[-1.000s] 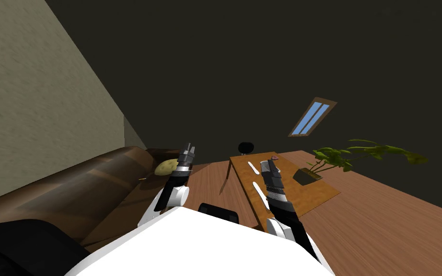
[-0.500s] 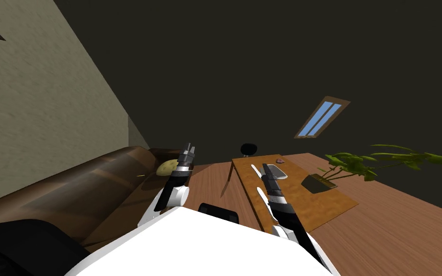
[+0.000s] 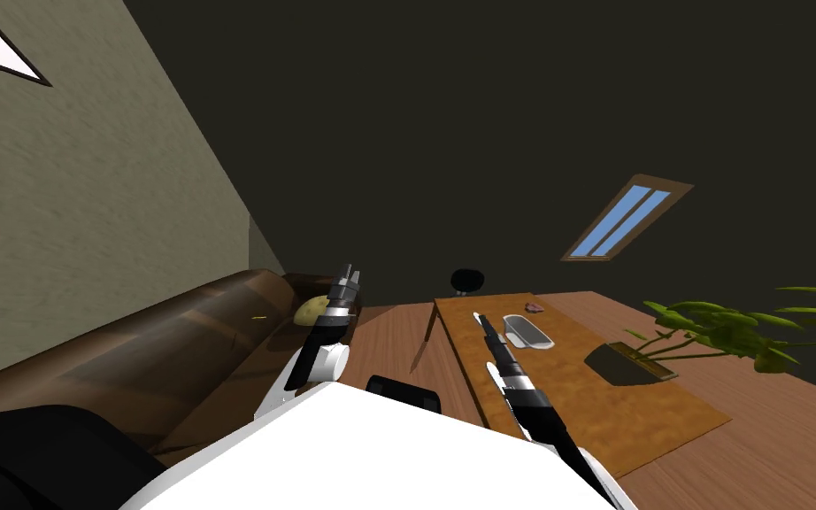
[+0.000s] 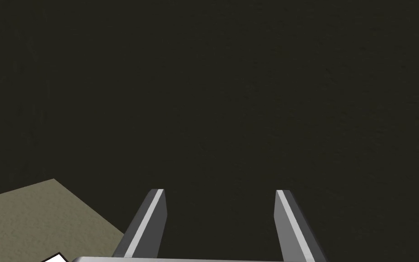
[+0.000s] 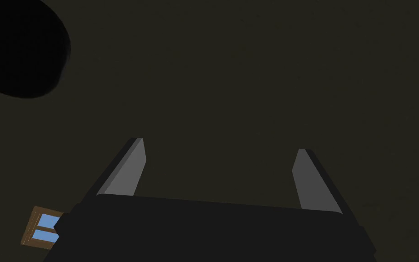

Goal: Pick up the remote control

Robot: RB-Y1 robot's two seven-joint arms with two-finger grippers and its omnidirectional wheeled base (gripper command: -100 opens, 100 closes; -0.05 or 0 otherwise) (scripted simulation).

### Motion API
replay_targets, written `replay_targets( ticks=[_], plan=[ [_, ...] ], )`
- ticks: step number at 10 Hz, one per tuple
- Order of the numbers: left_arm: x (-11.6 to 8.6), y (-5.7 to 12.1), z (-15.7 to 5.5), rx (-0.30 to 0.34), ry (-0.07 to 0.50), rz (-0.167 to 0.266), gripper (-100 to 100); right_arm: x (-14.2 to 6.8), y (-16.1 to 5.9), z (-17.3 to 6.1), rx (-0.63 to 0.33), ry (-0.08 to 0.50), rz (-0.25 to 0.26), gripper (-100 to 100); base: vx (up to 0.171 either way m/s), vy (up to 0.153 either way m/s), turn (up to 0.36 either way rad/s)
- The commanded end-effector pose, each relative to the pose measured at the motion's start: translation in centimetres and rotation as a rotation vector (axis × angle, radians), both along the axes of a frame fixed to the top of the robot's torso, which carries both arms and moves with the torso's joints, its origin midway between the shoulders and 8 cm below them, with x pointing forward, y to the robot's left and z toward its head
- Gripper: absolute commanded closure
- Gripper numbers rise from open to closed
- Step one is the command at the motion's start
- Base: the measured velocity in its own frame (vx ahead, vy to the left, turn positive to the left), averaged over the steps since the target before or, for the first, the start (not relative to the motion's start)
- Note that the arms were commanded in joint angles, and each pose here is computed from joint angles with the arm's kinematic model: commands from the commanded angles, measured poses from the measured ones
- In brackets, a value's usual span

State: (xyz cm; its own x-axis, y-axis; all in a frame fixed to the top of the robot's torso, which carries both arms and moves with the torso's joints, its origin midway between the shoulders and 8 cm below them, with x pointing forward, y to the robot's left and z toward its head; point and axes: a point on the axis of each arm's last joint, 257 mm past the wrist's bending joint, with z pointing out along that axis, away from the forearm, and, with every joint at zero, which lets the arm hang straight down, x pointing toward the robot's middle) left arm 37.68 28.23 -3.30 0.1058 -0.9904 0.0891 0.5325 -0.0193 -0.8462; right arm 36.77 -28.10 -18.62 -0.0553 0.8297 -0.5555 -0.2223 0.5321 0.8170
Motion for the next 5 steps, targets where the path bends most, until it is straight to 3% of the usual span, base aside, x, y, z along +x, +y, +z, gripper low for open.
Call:
replay_targets(
  ticks=[1,2,4,5],
  plan=[
    [0.0,0.0,0.0,0.000,0.000,0.000,0,-0.7,-0.9,-3.0,-0.088,0.071,0.002,-100,0.122,0.032,0.155],
    [0.0,0.0,0.0,0.000,0.000,0.000,0,-0.7,-0.9,-3.0,-0.106,0.070,0.004,-100,0.098,0.019,0.046],
    [0.0,0.0,0.0,0.000,0.000,0.000,0,-1.8,-2.4,-6.5,-0.217,0.161,0.010,-100,0.082,0.024,0.099],
    [0.0,0.0,0.0,0.000,0.000,0.000,0,-1.9,-2.4,-6.5,-0.227,0.160,0.011,-100,0.066,0.019,0.037]
  ],
)
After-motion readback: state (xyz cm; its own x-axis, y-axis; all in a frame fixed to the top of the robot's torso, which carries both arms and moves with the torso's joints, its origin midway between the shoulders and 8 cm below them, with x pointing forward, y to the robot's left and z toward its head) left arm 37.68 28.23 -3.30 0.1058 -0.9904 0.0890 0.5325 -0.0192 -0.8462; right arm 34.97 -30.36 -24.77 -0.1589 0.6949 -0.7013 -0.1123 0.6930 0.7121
